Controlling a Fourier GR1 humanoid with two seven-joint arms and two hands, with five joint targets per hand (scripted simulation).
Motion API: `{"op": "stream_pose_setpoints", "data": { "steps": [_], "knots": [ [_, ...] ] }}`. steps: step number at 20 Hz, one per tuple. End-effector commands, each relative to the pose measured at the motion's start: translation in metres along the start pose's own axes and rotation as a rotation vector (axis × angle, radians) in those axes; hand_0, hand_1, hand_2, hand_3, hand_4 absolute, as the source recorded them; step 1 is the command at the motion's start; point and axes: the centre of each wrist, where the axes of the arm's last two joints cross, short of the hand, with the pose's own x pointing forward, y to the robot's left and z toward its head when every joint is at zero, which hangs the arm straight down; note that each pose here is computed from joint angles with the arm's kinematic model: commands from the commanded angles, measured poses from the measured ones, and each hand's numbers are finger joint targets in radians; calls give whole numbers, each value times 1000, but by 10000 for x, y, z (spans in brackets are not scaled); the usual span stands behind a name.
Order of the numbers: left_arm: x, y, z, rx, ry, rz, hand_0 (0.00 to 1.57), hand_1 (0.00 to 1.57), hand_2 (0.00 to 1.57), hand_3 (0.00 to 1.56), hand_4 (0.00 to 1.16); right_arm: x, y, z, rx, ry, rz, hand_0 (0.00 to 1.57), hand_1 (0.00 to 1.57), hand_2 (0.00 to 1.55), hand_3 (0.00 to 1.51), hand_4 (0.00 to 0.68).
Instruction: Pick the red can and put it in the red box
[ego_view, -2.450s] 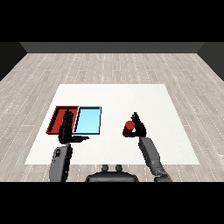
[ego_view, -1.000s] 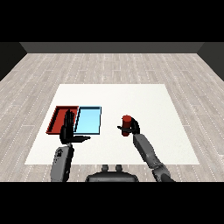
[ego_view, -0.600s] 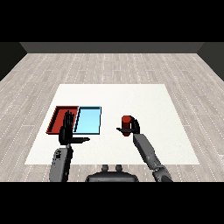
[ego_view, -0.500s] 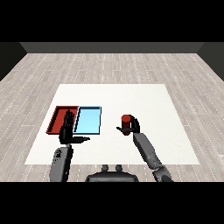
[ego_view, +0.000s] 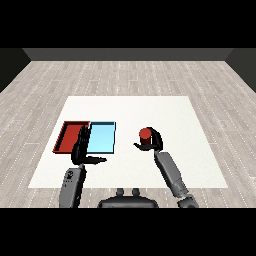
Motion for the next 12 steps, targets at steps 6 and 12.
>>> {"op": "stream_pose_setpoints", "data": {
  "steps": [6,12],
  "knots": [
    [6,-426,-166,-51,57,23,0,0,0,0,0,533,-193,160,18,-104,-15,1445,1445,1432,1387,651],
    [-138,-627,142,-70,92,34,0,0,0,0,0,592,498,55,9,-119,-39,1448,1448,1431,1385,654]
  ]
}}
